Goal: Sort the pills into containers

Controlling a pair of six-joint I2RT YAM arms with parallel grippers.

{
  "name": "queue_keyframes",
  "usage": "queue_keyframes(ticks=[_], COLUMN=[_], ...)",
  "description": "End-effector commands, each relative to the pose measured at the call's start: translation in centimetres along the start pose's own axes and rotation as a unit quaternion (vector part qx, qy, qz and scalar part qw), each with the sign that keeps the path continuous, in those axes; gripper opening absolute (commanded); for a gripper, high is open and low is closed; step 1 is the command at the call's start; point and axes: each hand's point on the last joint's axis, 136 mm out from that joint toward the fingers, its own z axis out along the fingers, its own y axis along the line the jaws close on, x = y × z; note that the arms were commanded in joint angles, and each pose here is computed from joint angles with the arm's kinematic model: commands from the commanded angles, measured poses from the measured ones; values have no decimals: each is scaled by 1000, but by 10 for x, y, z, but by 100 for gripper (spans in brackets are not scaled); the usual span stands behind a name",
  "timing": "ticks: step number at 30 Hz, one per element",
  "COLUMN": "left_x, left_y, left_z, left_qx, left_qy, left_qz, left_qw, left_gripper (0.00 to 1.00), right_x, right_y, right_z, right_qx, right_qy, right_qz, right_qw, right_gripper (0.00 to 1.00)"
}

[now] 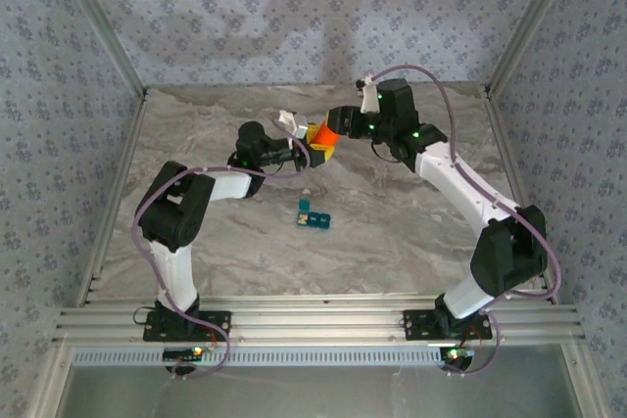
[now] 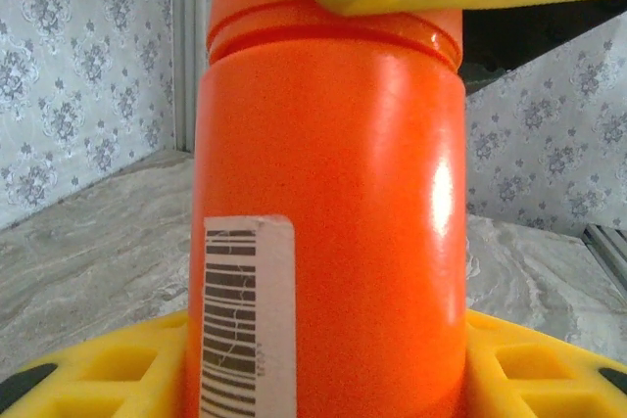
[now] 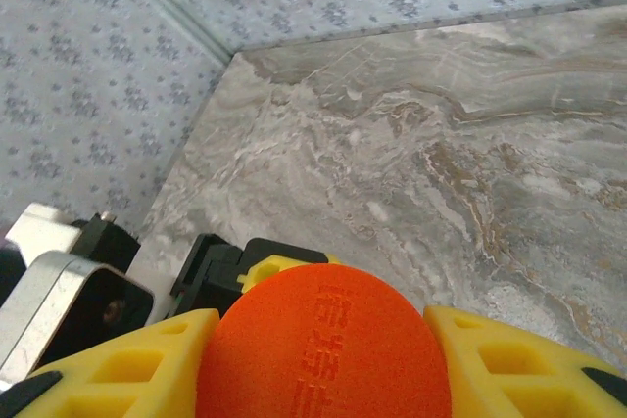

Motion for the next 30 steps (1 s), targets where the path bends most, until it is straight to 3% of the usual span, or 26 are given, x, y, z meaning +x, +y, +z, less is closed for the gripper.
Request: queue_keyframes(ticks=[1,4,6,9,12,20,30], left_x=[-44,-43,-43,-43,-42,-42,-42], left_y=[-14,-12,-10,-8,-6,-4,-4], left_z=[4,2,0,-2,-3,-5,-6], left_qx=[16,12,7,3,1,0,4], left_qy=[-56,-56,-56,-55,-55,-59,-58], left_qz=[67,67,65,64,62,60,57], left_qw=[996,996,996,996,997,996,997], left_gripper=[0,0,0,0,0,0,0], right_x=[28,16,5,-12,-26,-38,-35], right_y=[-4,0,3,9,14,27,26], right_z=[9,4,-3,-21,-42,-68,-41], right_qx=[27,17,7,-8,-18,-86,-135], right_qy=[32,26,17,-3,-26,-46,3], right_qz=[37,32,24,9,-25,-146,-173], right_qw=[998,999,1000,1000,999,985,976], right_gripper=[43,51,67,83,88,89,84])
